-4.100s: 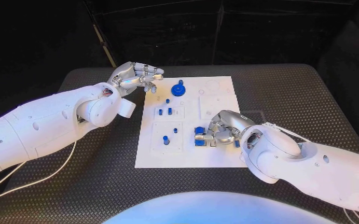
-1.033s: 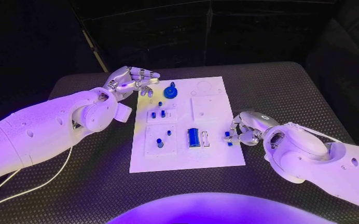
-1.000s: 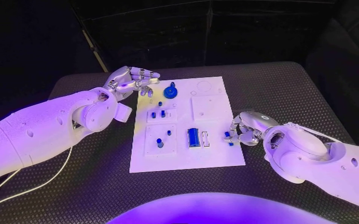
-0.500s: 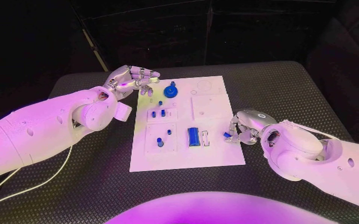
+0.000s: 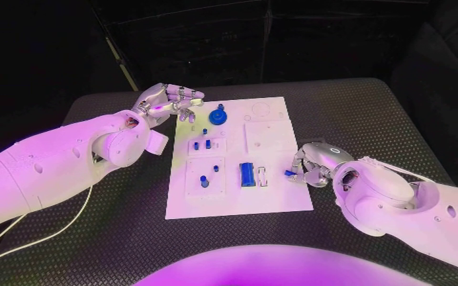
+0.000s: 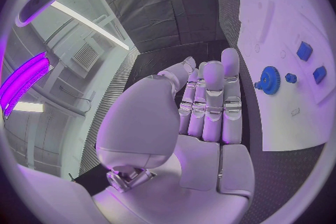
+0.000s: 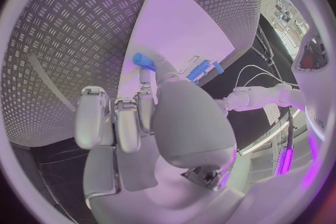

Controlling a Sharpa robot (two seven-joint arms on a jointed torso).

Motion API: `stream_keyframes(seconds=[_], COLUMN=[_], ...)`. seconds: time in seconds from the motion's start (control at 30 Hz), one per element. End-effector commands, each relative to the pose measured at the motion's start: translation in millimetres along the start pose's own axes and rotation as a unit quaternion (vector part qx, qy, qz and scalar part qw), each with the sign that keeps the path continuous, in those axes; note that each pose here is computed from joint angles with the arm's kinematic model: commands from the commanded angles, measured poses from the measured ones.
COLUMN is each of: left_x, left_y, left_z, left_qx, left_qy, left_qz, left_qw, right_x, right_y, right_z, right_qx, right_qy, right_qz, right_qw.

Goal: Assemble the parts on the task board

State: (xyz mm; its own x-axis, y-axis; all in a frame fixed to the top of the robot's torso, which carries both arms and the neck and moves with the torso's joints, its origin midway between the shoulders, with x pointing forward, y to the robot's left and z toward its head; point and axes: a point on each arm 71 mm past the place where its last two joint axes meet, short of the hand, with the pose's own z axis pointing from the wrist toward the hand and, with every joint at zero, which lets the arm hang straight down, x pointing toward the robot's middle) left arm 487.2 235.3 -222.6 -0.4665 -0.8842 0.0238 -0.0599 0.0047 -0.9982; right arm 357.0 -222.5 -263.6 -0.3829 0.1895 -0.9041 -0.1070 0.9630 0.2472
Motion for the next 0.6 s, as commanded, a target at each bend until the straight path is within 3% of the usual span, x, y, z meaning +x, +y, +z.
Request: stream_keyframes(seconds=[0.03, 0.3, 0.6], left_x=[1.3, 2.0, 1.8], left_y=[-2.1, -2.6, -3.5], left_z=[0.3, 0.5, 0.2], left_qx=[0.008, 0.012, 0.016], left_qy=[0.004, 0.002, -0.002], left_qz=[-0.003, -0.003, -0.002], left_qw=[1.000, 1.000, 1.000], right_x=[3.4, 1.5, 5.2], right_y=[1, 12, 25], right_z=[-2.9, -4.0, 1.1], right_qx=[0.018, 0.000, -0.017], right_qy=[0.009, -0.006, 0.000], right_qz=[0.061, 0.119, 0.140], right_qw=[0.998, 0.993, 0.990])
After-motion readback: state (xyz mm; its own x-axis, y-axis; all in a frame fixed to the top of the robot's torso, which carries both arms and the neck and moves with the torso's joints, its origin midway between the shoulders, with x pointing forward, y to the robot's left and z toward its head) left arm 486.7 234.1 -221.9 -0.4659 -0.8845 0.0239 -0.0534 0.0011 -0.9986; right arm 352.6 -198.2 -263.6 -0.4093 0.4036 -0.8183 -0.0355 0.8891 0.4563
